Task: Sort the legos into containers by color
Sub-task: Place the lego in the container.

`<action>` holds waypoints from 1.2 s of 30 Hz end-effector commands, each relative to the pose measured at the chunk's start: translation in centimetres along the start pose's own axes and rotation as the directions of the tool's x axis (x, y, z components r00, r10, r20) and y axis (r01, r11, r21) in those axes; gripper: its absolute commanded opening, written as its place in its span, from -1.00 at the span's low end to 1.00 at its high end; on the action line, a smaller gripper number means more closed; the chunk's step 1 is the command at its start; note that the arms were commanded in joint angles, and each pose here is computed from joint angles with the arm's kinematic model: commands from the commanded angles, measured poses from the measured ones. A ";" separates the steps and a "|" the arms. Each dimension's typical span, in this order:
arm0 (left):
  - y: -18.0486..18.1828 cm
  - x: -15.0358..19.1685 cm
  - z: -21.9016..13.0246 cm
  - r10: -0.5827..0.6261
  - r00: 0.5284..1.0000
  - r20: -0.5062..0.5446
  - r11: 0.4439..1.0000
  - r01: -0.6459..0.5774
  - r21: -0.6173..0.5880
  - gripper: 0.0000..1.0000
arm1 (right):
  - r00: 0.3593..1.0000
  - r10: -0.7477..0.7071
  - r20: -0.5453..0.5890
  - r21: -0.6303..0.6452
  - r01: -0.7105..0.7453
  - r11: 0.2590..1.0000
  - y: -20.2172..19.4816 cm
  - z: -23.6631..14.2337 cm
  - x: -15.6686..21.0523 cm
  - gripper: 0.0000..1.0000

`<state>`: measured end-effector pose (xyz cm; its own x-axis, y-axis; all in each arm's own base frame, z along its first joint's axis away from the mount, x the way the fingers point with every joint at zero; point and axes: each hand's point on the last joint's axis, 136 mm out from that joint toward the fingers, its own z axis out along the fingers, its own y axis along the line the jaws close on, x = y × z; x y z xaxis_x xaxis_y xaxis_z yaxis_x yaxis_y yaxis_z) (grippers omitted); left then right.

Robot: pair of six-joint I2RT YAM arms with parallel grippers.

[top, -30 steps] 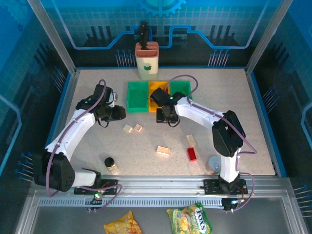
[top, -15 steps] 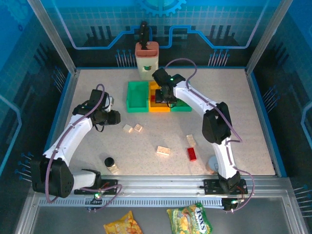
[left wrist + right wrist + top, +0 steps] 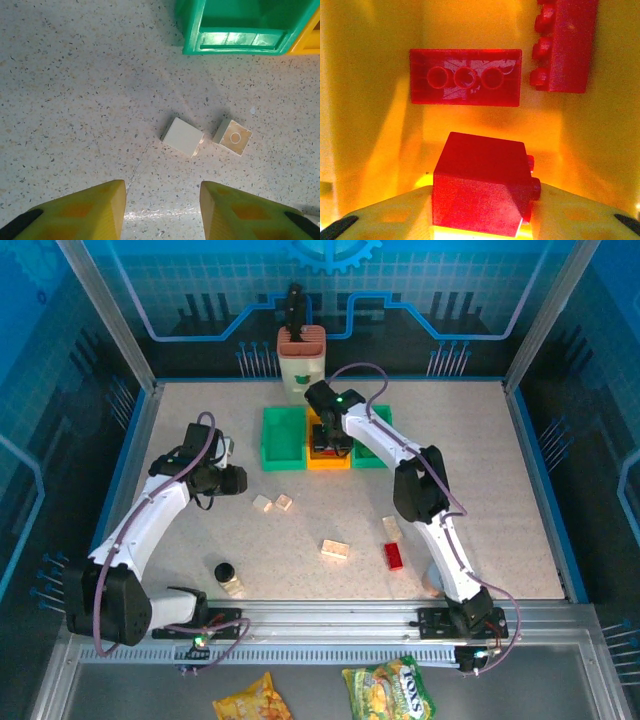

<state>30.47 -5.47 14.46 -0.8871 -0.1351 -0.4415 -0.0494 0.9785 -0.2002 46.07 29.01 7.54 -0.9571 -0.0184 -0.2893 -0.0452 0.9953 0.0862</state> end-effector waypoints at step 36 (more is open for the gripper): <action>0.1 0.3 0.0 -0.005 1.000 -0.002 1.000 0.005 0.024 -0.12 | 1.000 -0.024 0.005 0.039 0.024 0.999 -3.6 -7.1 2.9 0.08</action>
<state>30.41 -5.33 14.32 -0.8885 -0.1402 -0.4369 -0.0533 0.9773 -0.2052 42.10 25.64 13.20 -0.9492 -0.0263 -0.3136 -0.0487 0.9968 0.0636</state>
